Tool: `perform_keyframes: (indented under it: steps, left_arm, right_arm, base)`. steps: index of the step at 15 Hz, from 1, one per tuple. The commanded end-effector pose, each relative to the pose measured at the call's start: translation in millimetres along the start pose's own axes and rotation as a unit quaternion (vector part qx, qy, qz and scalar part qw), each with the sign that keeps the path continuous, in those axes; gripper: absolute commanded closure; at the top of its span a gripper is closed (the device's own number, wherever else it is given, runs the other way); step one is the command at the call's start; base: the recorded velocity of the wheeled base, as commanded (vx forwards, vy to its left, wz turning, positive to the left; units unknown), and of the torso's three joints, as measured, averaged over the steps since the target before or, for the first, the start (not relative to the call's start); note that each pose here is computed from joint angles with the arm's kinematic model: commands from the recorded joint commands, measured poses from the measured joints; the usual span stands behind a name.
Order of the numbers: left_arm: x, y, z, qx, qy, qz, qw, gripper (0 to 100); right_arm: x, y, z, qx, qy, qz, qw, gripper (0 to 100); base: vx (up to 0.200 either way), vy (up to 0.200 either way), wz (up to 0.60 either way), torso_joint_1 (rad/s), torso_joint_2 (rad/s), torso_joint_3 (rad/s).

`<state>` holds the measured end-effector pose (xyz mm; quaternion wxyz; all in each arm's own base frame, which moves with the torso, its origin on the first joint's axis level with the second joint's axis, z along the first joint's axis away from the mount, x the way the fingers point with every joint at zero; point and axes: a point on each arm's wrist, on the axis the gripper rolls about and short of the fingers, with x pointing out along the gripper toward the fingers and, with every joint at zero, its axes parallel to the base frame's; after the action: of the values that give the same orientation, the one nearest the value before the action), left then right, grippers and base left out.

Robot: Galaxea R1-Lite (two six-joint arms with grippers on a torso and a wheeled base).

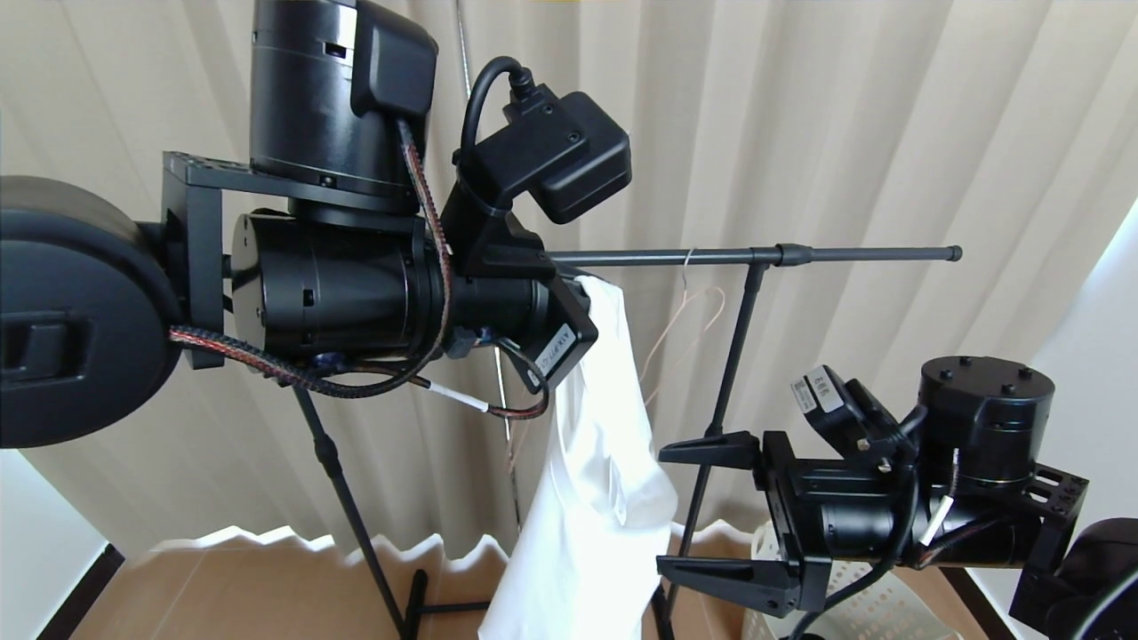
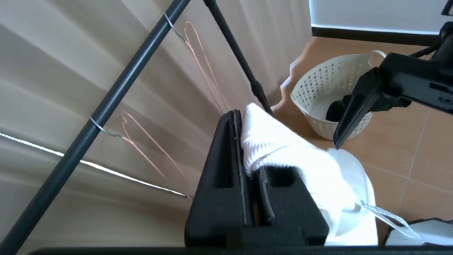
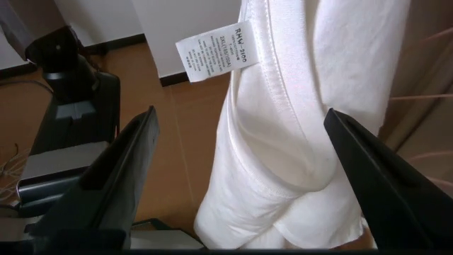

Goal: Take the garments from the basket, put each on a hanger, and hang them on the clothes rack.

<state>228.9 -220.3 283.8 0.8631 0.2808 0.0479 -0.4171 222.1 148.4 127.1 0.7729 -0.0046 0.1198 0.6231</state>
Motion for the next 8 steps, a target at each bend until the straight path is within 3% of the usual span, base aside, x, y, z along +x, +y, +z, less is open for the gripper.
perform_keyframes:
  steps: [1, 8]
  left_arm:
    - [0.8, -0.6, -0.3, 0.000, 0.001, -0.001, 1.0000, 100]
    - [0.5, -2.3, 0.8, 0.002, -0.002, -0.004, 1.0000, 100]
  right_arm:
    - [1.6, -0.2, -1.7, 0.002, 0.002, 0.003, 1.0000, 0]
    - [12.6, -10.2, -10.9, 0.022, 0.015, 0.003, 0.9996, 0]
  base:
    - [0.000, 0.000, 0.00, 0.000, 0.00, 0.000]
    - [0.000, 0.000, 0.00, 0.000, 0.00, 0.000]
